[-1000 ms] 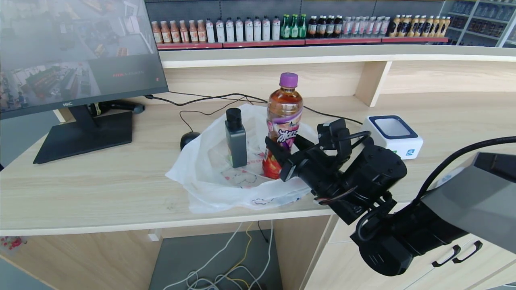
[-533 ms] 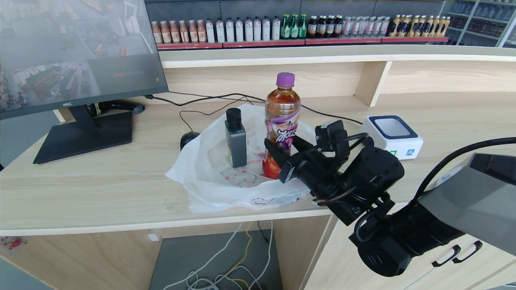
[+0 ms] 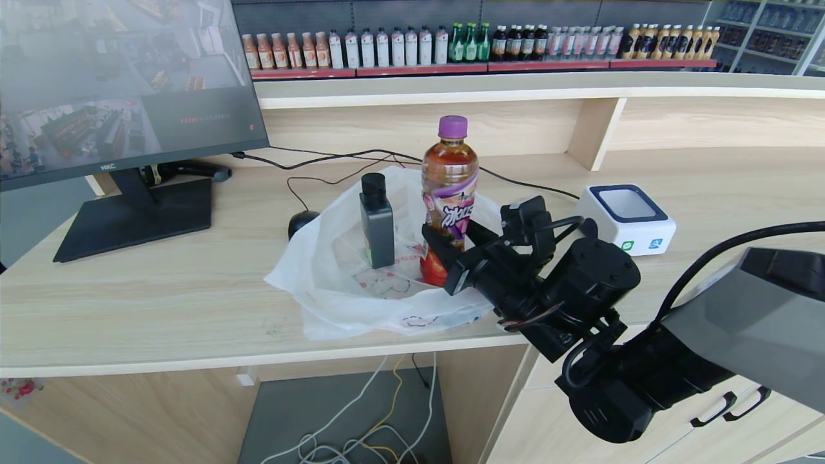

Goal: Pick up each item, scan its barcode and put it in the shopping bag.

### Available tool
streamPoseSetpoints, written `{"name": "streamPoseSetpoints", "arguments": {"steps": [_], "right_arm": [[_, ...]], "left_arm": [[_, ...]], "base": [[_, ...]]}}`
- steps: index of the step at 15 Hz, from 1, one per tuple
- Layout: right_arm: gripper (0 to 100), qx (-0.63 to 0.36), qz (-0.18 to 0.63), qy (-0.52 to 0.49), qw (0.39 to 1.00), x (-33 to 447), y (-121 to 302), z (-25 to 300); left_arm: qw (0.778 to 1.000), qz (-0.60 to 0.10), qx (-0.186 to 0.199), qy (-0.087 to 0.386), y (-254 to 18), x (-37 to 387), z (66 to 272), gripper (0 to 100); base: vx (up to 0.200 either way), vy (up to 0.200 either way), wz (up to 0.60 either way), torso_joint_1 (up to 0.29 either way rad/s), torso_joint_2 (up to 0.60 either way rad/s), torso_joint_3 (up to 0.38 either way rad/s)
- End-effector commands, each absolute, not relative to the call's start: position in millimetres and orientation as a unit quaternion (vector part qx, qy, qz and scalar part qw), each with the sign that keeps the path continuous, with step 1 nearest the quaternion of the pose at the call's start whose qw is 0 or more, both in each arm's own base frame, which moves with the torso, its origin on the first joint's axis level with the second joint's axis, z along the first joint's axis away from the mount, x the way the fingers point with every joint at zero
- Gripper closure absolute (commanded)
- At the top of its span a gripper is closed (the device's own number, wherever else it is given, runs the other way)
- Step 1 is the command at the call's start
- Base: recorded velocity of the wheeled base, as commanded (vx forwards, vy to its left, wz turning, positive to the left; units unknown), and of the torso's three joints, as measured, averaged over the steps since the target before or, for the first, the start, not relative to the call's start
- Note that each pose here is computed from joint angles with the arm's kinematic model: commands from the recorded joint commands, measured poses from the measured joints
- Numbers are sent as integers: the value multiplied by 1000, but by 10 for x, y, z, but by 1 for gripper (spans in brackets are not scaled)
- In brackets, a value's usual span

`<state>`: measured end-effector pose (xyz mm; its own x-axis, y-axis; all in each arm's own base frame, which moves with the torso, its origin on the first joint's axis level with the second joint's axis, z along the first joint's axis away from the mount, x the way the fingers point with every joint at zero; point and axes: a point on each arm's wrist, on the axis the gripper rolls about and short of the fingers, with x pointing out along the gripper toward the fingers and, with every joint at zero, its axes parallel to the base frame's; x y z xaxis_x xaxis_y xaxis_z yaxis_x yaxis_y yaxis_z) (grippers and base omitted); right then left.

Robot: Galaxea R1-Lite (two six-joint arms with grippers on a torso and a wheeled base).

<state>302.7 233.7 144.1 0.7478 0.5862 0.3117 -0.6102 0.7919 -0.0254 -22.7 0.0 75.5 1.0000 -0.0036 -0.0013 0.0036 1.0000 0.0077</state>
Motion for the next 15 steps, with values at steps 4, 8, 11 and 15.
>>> {"name": "streamPoseSetpoints", "arguments": {"steps": [4, 8, 11, 15], "right_arm": [[100, 39, 321, -150, 934, 3031, 2345, 1413], [0, 39, 324, -151, 933, 3035, 2343, 1417], [0, 42, 323, -150, 934, 3020, 2331, 1429], [0, 42, 323, -149, 934, 2950, 2277, 1478]], "left_arm": [[1000, -2, 4, 1, 0, -227, 755, 0], [1000, -2, 4, 1, 0, -227, 755, 0], [1000, -2, 4, 1, 0, -227, 755, 0], [1000, -2, 3, 1, 0, -227, 755, 0]], "base": [[0, 0, 0, 0, 0, 0], [0, 0, 0, 0, 0, 0], [0, 0, 0, 0, 0, 0], [0, 0, 0, 0, 0, 0]]}}
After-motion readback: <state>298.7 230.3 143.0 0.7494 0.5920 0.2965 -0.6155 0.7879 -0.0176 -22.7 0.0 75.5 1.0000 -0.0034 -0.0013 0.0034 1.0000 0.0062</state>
